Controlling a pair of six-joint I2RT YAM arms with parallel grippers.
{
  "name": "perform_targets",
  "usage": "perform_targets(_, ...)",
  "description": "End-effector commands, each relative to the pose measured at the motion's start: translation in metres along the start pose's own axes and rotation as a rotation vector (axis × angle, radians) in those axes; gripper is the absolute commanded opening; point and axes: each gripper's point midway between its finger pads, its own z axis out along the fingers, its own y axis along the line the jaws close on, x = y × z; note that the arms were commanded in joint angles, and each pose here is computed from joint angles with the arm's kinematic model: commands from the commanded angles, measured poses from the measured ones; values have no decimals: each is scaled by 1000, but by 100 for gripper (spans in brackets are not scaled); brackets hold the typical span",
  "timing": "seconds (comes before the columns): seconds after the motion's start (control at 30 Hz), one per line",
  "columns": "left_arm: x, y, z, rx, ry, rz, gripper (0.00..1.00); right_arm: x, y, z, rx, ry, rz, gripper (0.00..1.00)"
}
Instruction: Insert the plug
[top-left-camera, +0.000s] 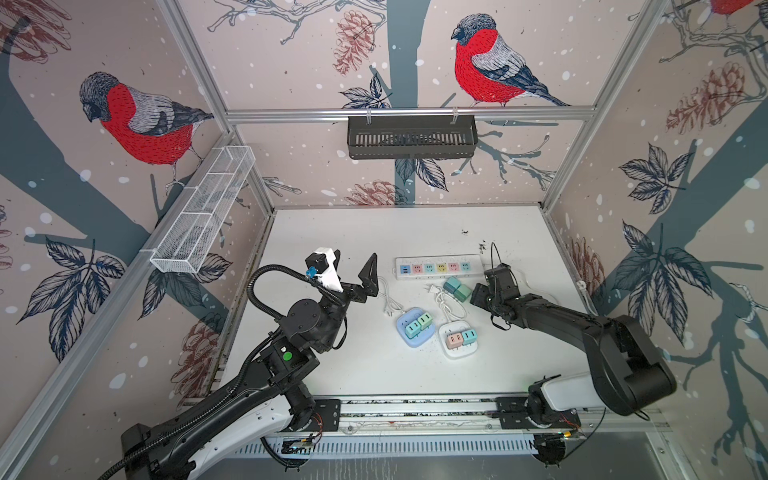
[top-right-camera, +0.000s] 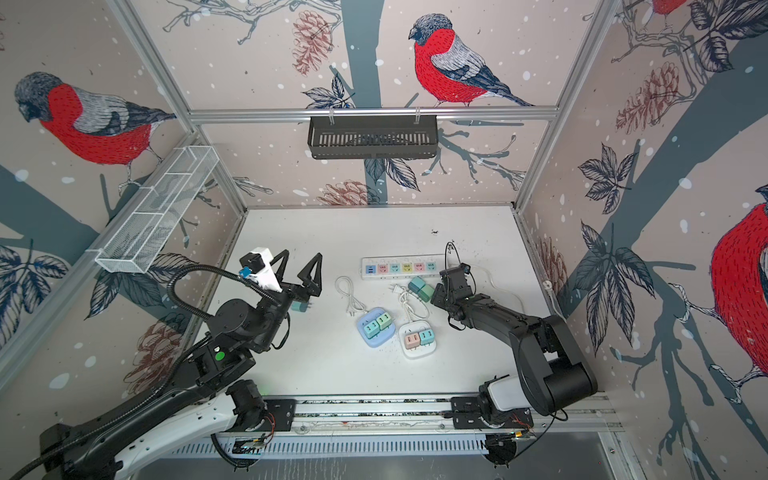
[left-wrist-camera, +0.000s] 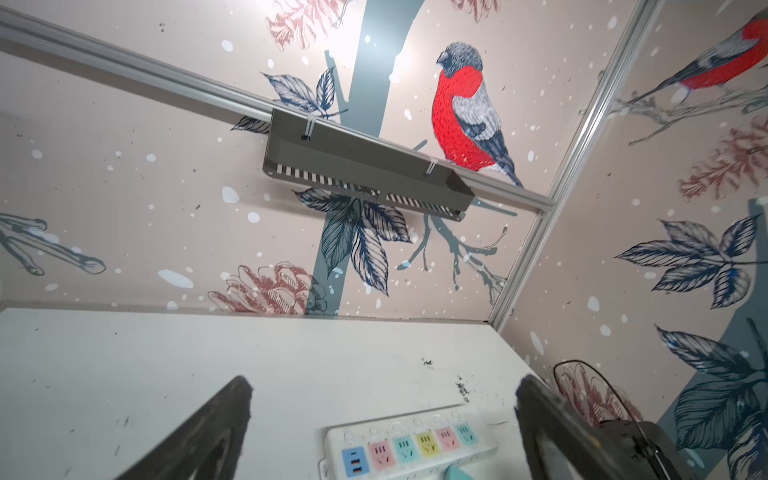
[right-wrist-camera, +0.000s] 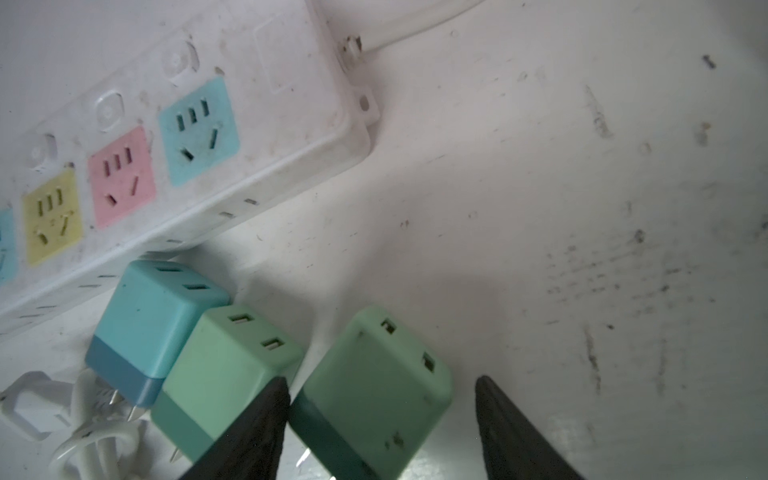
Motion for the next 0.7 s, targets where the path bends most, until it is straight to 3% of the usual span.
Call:
perform_targets(0.0,2,2,1,-9,10,27,99,0,-10,-1,59,-1,-36,71)
perform_targets(0.33,23,-8,22,-27,121,71,98,-9,-11,-13,53,-50,-34,70)
perform_targets(0.47,31,7,40,-108,152,40,99,-38,1,-22,61,-96,-40,68)
perform_targets(0.67,70,19,82,-95,271,-12,98,-78,28,-33,-69,-142,60,63)
